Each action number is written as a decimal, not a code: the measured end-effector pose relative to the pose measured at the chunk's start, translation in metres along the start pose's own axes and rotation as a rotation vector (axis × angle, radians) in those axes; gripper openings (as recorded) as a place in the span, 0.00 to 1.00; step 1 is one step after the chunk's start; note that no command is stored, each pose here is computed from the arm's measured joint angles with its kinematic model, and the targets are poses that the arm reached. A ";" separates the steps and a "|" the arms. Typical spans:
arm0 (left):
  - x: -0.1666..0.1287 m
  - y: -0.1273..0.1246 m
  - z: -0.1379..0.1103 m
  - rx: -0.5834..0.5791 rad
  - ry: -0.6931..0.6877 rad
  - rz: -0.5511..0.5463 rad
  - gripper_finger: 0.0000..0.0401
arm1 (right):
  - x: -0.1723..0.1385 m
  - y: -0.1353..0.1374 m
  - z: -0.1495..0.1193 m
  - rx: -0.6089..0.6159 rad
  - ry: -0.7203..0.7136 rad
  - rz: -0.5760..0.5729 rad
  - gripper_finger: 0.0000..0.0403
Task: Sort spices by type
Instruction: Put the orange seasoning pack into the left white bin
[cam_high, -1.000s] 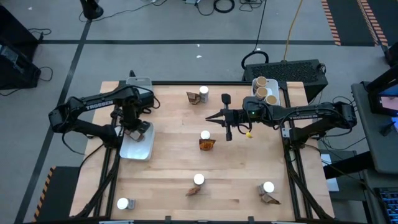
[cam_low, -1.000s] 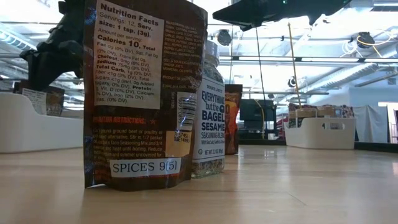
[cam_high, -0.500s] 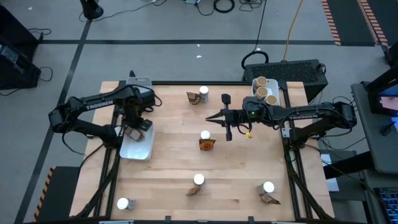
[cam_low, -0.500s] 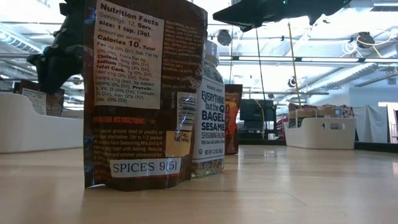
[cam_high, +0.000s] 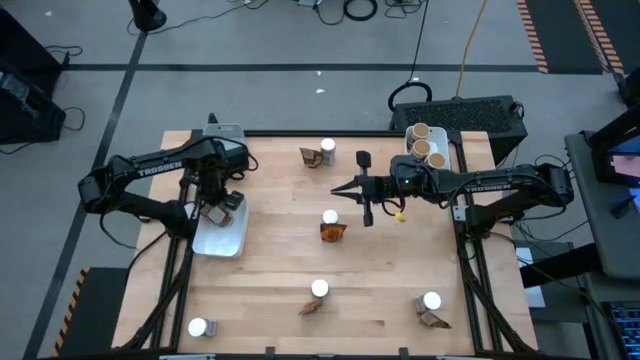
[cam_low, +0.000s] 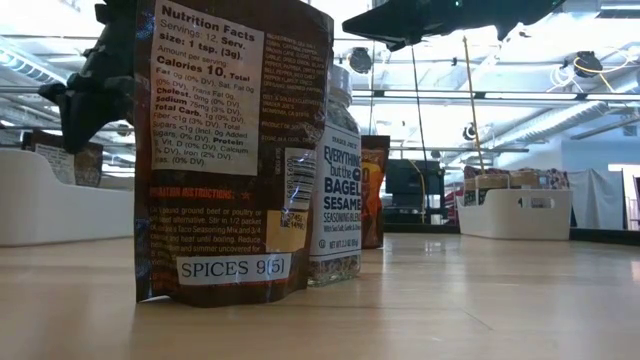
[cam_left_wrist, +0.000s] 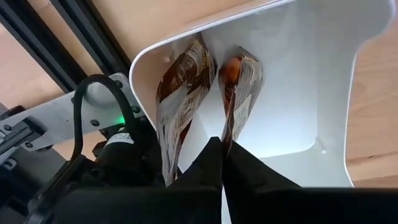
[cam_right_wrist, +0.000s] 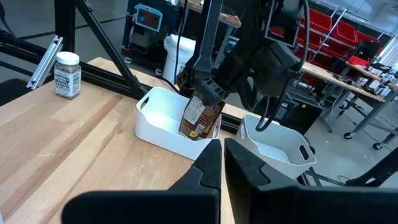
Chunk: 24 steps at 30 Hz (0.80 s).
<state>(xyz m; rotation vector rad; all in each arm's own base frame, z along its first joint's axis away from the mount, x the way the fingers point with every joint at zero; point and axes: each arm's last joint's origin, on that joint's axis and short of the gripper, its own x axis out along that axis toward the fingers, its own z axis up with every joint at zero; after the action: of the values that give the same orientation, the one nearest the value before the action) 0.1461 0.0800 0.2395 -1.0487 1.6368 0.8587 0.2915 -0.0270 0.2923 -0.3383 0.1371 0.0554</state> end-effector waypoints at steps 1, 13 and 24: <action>0.000 0.000 0.000 -0.001 -0.001 0.001 0.01 | 0.000 0.000 0.000 0.000 0.000 0.000 0.00; 0.000 0.000 0.002 -0.023 -0.044 0.019 0.01 | 0.000 0.000 0.000 -0.004 0.000 0.000 0.00; 0.000 0.001 0.004 -0.025 -0.087 0.071 0.01 | 0.000 0.000 0.000 -0.004 0.000 0.000 0.00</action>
<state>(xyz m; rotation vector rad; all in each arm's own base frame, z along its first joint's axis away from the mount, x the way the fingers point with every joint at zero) 0.1464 0.0839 0.2387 -0.9619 1.6022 0.9608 0.2916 -0.0270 0.2924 -0.3426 0.1367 0.0556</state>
